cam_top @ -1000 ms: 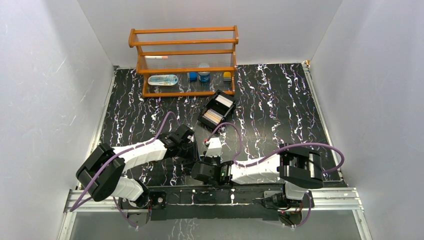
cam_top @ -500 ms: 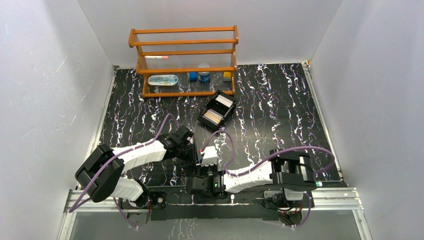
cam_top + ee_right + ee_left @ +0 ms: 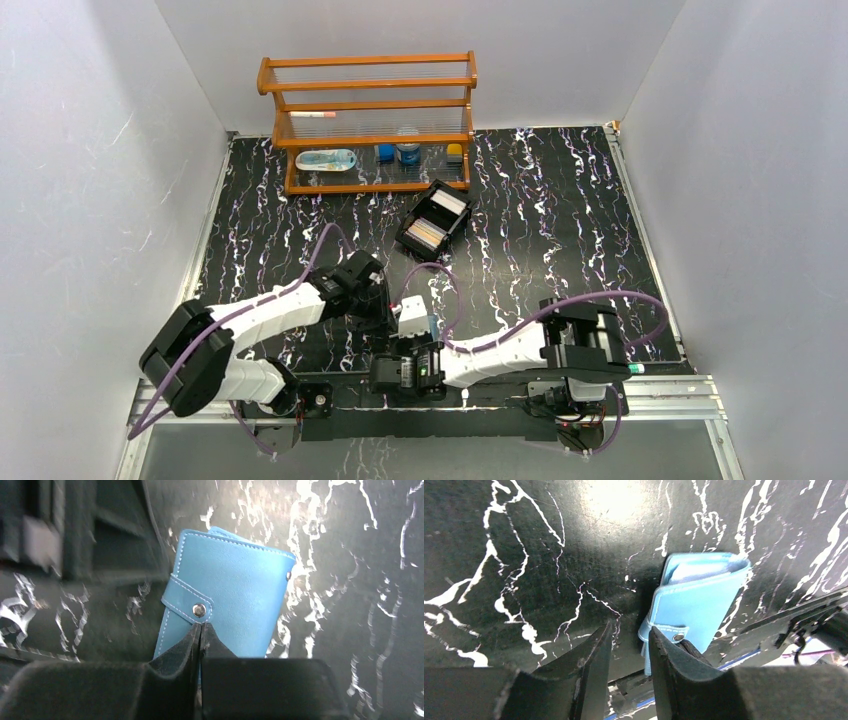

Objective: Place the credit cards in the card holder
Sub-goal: Close the card holder at the center of the board, then reset both arms

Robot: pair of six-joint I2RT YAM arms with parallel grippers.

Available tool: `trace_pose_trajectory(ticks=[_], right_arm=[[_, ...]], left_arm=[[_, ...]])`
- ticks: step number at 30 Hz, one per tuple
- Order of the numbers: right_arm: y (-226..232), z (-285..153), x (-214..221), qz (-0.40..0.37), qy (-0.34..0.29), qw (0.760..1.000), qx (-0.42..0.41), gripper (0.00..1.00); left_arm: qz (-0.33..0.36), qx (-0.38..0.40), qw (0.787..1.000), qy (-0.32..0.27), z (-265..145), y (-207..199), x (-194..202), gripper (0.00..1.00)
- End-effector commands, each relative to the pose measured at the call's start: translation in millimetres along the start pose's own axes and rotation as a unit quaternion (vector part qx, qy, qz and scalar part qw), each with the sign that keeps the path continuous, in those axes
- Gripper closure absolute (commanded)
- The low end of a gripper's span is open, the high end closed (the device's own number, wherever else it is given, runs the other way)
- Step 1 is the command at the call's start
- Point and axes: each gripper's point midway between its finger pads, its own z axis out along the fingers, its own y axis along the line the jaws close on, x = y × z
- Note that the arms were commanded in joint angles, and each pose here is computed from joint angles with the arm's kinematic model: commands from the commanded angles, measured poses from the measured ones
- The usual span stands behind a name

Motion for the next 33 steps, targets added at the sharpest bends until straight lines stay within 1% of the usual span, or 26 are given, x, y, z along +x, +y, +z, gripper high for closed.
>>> trace_pose_trajectory(ticks=[1, 4, 5, 8, 9, 11, 12, 13, 14, 15, 18, 22, 28, 33], right_arm=[[-45.0, -48.4, 21.7, -0.096, 0.158, 0.982, 0.03, 0.86], [-45.0, -65.5, -50.3, -0.058, 0.075, 0.995, 0.027, 0.67], [-48.6, -74.3, -69.1, -0.039, 0.057, 0.997, 0.024, 0.61], [-56.7, -93.9, -101.7, 0.006, 0.029, 1.0, -0.003, 0.47], [-58.5, -99.8, -109.7, 0.02, 0.022, 0.999, -0.018, 0.38], [-58.7, -110.8, -124.0, 0.046, 0.01, 0.997, -0.055, 0.13], [-58.6, -116.4, -130.8, 0.06, 0.005, 0.995, -0.074, 0.03], [-60.7, -122.4, -138.8, 0.077, -0.003, 0.993, -0.089, 0.02], [-64.1, -128.3, -146.3, 0.094, -0.01, 0.99, -0.102, 0.02], [-68.2, -133.3, -153.6, 0.108, -0.019, 0.988, -0.112, 0.02], [-83.9, -144.5, -169.5, 0.144, -0.044, 0.979, -0.136, 0.02], [-113.0, -156.1, -183.4, 0.195, -0.064, 0.968, -0.142, 0.02], [-142.7, -173.8, -203.7, 0.269, -0.093, 0.942, -0.175, 0.02], [-156.2, -179.3, -209.9, 0.293, -0.108, 0.931, -0.188, 0.02]], left_arm=[[0.009, 0.004, 0.997, -0.07, -35.1, -17.2, -30.5, 0.64], [0.018, 0.011, 0.992, -0.125, -68.1, -29.7, -51.2, 0.61], [0.022, 0.017, 0.989, -0.145, -83.1, -37.6, -60.0, 0.6], [0.037, 0.028, 0.98, -0.195, -124.3, -50.0, -76.1, 0.55], [0.047, 0.037, 0.976, -0.211, -138.7, -55.1, -79.7, 0.54], [0.069, 0.057, 0.968, -0.234, -165.3, -64.2, -83.1, 0.49], [0.081, 0.067, 0.964, -0.243, -177.7, -68.3, -83.3, 0.46], [0.09, 0.075, 0.961, -0.252, -189.1, -71.4, -83.3, 0.41], [0.101, 0.084, 0.957, -0.26, -200.8, -74.0, -82.7, 0.1], [0.11, 0.088, 0.953, -0.267, -210.7, -74.9, -81.9, 0.03], [0.13, 0.1, 0.943, -0.289, -237.1, -76.5, -79.4, 0.01], [0.144, 0.116, 0.93, -0.316, -261.1, -74.3, -74.6, 0.01], [0.132, 0.131, 0.925, -0.332, -263.6, -63.8, -65.9, 0.01], [0.121, 0.133, 0.921, -0.345, -266.3, -56.8, -63.6, 0.01]])
